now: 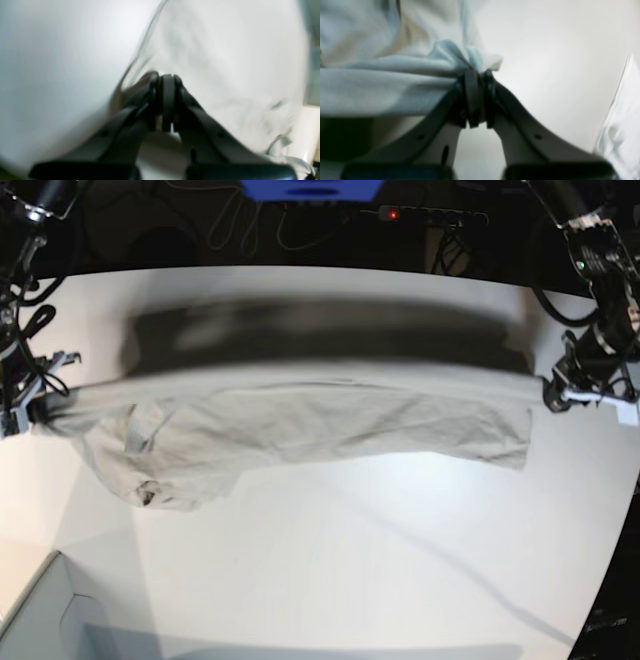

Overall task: Layout the t-shirt on the table in an organized manner, then fold the t-shirt properly
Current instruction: 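Lift the shirt edge with both grippers and shake it out, then lay the shirt flat and open both grippers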

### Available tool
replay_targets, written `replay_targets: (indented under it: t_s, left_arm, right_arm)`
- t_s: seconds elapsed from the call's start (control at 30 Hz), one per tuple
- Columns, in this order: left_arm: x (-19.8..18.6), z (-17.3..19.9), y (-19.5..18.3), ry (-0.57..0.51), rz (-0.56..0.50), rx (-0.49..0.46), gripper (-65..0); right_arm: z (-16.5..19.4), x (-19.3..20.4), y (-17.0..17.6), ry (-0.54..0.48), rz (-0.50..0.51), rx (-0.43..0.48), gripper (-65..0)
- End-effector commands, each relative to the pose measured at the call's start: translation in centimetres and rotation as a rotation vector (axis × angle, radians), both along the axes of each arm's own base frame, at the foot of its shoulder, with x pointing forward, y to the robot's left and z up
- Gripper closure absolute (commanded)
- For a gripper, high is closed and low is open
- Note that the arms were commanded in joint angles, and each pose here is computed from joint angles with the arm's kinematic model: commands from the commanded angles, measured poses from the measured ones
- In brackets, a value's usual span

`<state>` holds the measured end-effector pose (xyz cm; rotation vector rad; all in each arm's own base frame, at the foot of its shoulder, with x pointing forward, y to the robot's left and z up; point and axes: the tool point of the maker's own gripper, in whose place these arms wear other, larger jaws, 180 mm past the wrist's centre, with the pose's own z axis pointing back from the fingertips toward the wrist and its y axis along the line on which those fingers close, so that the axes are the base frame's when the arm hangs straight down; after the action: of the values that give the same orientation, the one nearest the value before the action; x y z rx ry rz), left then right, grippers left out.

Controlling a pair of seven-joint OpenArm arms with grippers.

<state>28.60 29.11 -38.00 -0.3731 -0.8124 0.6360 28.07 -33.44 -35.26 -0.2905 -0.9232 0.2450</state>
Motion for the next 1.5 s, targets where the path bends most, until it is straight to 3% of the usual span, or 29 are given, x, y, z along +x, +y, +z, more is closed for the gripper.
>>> replay_targets:
  t_s: [0.0,0.27,0.53,0.73,0.83,0.93,1.1,1.27,1.47]
  left_arm:
    - [1.8,2.2,0.9,-0.07,0.008,0.027,0.0]
    - [12.1,9.6,-0.4,-0.281,-0.024,-0.028,0.0]
    - [21.1,18.6,-2.9,-0.435,-0.116,-0.077,0.0]
    - [24.9,25.8,-3.5,-0.534,-0.143,-0.053,0.0]
    - [25.8,28.6,-4.3,-0.576,-0.168,-0.039,0.0]
    - [25.9,29.1,-5.0,-0.583,-0.19,-0.028,0.0]
    - [24.5,23.4,-4.9,-0.478,-0.191,-0.038,0.0]
    - [19.7,14.6,-3.2,-0.323,-0.163,0.007,0.0]
    - [12.1,5.0,-0.6,-0.156,-0.053,-0.106,0.0]
  right_arm:
    - [2.7,1.7,-0.7,-0.084,0.003,-0.027,0.0]
    - [11.9,11.2,1.0,-0.354,0.053,-0.012,0.0]
    - [21.0,19.0,0.1,-0.513,0.03,-0.025,0.0]
    - [27.0,20.9,-1.0,-0.622,0.019,-0.022,0.0]
    - [27.8,20.9,-1.0,-0.638,0.018,-0.025,0.0]
    - [27.9,20.3,-1.2,-0.644,0.011,-0.042,0.0]
    - [22.2,17.4,-1.7,-0.543,-0.011,-0.065,0.0]
    - [14.3,13.1,-1.2,-0.421,-0.018,0.014,0.0]
    - [5.1,6.4,-0.6,-0.231,-0.03,0.11,0.0]
